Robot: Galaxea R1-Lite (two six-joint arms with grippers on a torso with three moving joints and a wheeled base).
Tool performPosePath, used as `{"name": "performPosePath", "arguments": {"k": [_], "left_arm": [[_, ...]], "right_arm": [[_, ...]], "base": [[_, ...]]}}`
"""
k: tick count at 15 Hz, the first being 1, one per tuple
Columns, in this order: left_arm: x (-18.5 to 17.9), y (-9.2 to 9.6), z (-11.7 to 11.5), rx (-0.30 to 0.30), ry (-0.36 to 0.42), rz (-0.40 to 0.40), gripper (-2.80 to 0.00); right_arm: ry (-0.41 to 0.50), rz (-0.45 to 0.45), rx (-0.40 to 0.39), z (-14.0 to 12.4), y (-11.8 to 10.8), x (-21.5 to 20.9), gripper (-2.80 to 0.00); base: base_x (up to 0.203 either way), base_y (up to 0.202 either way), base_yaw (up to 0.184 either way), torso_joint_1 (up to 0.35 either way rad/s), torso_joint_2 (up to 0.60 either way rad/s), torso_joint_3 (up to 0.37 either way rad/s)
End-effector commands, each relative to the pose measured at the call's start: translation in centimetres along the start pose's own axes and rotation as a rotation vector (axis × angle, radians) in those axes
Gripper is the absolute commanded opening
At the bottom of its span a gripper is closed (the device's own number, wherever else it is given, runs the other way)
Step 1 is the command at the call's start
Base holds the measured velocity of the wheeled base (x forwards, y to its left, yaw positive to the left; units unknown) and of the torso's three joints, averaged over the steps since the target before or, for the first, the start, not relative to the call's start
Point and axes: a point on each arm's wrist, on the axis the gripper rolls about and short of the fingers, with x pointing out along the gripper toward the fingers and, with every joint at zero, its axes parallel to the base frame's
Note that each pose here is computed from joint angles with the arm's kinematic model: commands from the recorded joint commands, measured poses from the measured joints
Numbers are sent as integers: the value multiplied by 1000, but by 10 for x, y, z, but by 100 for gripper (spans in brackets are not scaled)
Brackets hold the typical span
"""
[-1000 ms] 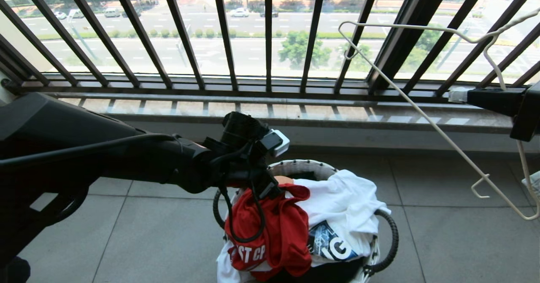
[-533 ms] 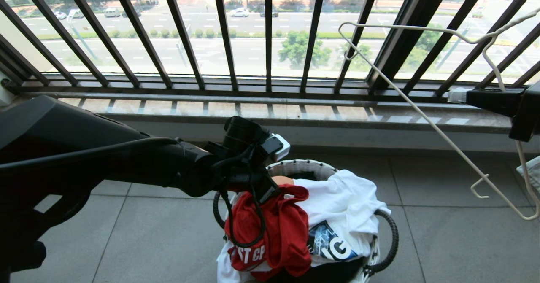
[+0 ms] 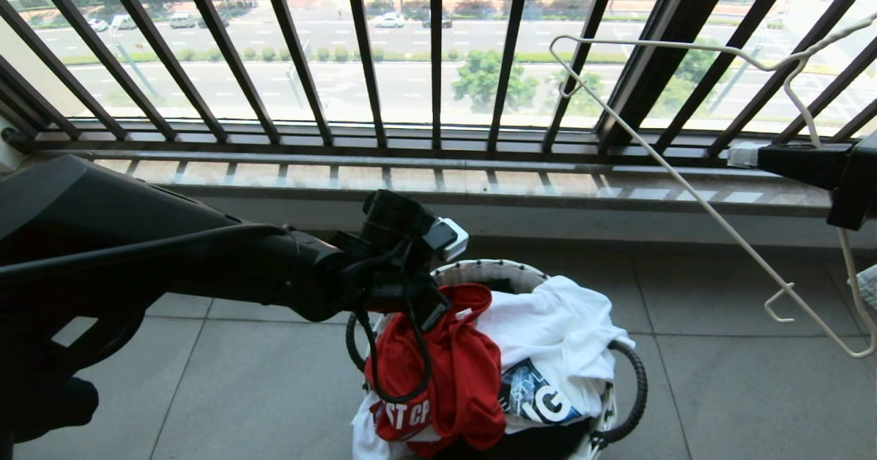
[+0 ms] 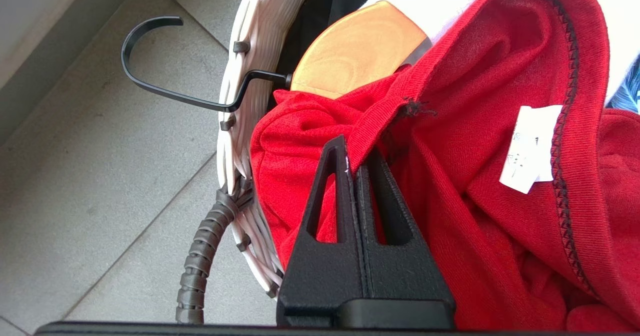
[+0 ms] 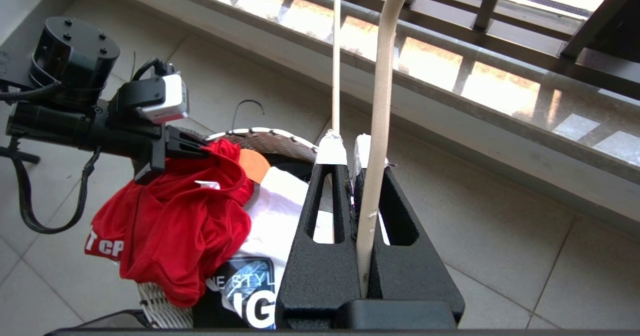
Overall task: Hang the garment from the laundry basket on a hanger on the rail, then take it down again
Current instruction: Pick up clothes from the basket
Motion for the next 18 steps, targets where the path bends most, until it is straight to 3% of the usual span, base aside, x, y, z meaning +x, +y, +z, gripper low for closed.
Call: {"name": "performPosePath", "arguments": {"k": [1,7,11,14,18], "left_arm": [[-18,4,10,-38,-44,17,-280],[-93,10,22,-161,-156,94,-280],[-120,1,-5,-210,-106,118,-280],[-139,-29,-26,-223,-72,56,-280],[-152,-78,-58,-189,6,-75,-280]], "right_arm": [[-4,3,-3,1,0,-1,-280],[-14,71,-5,2,6,-4,-280],[-6,118,-4,0,14,-1,-280],[-8,120,-5,0,14,-1,-280],[-20,117,-11,2,15,-5,-280]], "base": [[0,0,0,0,0,0],[0,0,0,0,0,0],[0,0,0,0,0,0],[0,0,0,0,0,0],[0,0,0,0,0,0]]}}
